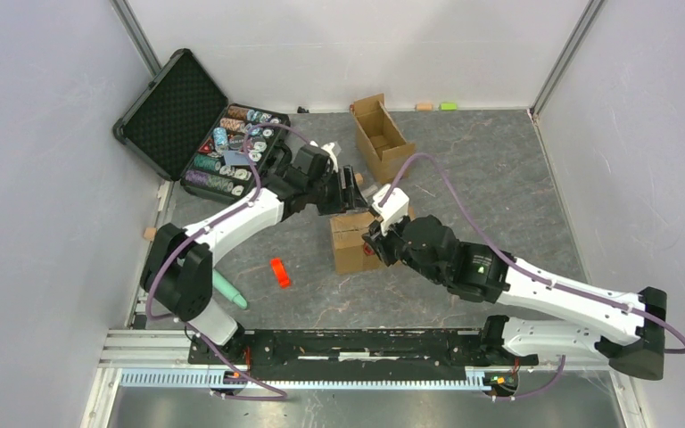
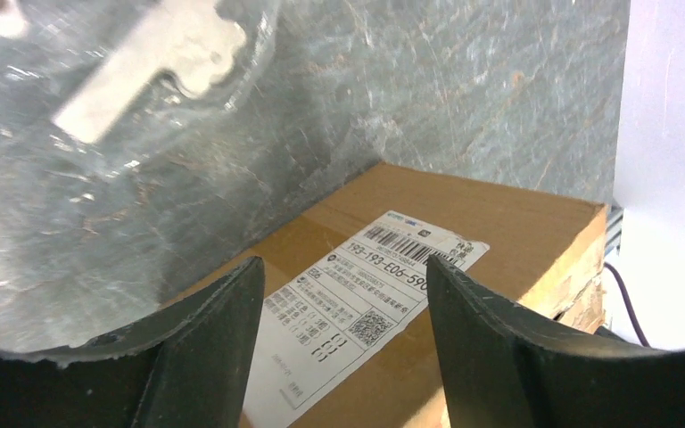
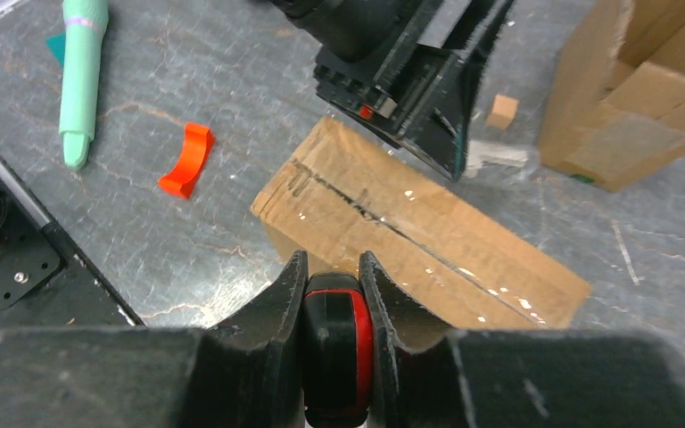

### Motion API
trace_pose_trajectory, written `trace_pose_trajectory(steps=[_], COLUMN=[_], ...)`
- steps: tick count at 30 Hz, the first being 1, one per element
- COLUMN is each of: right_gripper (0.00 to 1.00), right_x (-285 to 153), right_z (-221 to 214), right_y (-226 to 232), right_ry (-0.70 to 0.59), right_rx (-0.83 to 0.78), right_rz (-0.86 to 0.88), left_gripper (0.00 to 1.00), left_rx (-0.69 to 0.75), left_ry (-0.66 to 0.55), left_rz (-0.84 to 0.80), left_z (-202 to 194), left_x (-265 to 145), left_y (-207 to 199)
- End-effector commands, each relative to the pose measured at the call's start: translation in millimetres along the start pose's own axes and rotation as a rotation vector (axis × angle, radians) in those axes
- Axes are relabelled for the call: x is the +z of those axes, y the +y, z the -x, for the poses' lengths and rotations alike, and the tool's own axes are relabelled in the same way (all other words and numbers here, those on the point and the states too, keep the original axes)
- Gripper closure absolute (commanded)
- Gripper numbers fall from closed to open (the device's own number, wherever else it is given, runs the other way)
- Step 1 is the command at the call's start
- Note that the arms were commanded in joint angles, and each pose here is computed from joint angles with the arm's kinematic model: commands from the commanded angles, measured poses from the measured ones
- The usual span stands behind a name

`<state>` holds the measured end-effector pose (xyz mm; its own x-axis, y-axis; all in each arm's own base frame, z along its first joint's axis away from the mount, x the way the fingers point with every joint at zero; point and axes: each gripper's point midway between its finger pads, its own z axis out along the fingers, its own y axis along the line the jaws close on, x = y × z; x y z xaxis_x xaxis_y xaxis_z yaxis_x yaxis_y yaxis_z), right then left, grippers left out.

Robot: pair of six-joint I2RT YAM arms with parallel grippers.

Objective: Unpack the express box

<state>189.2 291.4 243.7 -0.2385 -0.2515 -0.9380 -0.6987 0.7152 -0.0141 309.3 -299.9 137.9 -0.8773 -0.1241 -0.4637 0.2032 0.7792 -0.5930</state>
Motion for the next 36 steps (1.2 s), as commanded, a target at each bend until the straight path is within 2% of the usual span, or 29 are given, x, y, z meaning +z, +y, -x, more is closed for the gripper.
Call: trace_pose_trajectory(steps=[1,4,8,13,17,21,26,30,36], right_gripper=[1.00,1.00,1.00,1.00,1.00,1.00,1.00,1.00,1.00], right_x=[-30,-44,-66,-84,-64,-30,0,0,-7], right_z=[48,57,80,101,109,96,73,42,-2], right_y=[-20,-25,-40,-96,-131,-161,-171,-183,-164], right_ry=[-0.091,-0.084,-0.115,-0.127,-0.124,-0.112,-0.049,0.107,0.152], right_rx=[-0.001,-0.007,-0.005,-0.066,-0.122,-0.128,-0.114,-0.061,0.108], right_rz=[-0.062,-0.067,-0.118,-0.409,-0.485,-0.487,-0.494,-0.590,-0.536], left_gripper=[0.25,0.24,0.25,0.27,0.29,0.31,0.31,0.31,0.31], left_rx=[0.109,0.157,0.185,0.214,0.213,0.217,0.157,0.111,0.023], left_ry=[-0.135,-0.173,-0.185,-0.149,-0.102,-0.034,0.032,0.008,-0.090], left_rz=[0.023,0.055,0.080,0.068,0.024,-0.042,-0.122,-0.141,-0.053], left_z=[49,60,51,4,-43,-87,-120,-122,-90], left_x=[-46,-70,-101,-123,-128,-125,-91,-65,-57], left_y=[-8,-11,-11,-25,-44,-63,-75,-70,-25])
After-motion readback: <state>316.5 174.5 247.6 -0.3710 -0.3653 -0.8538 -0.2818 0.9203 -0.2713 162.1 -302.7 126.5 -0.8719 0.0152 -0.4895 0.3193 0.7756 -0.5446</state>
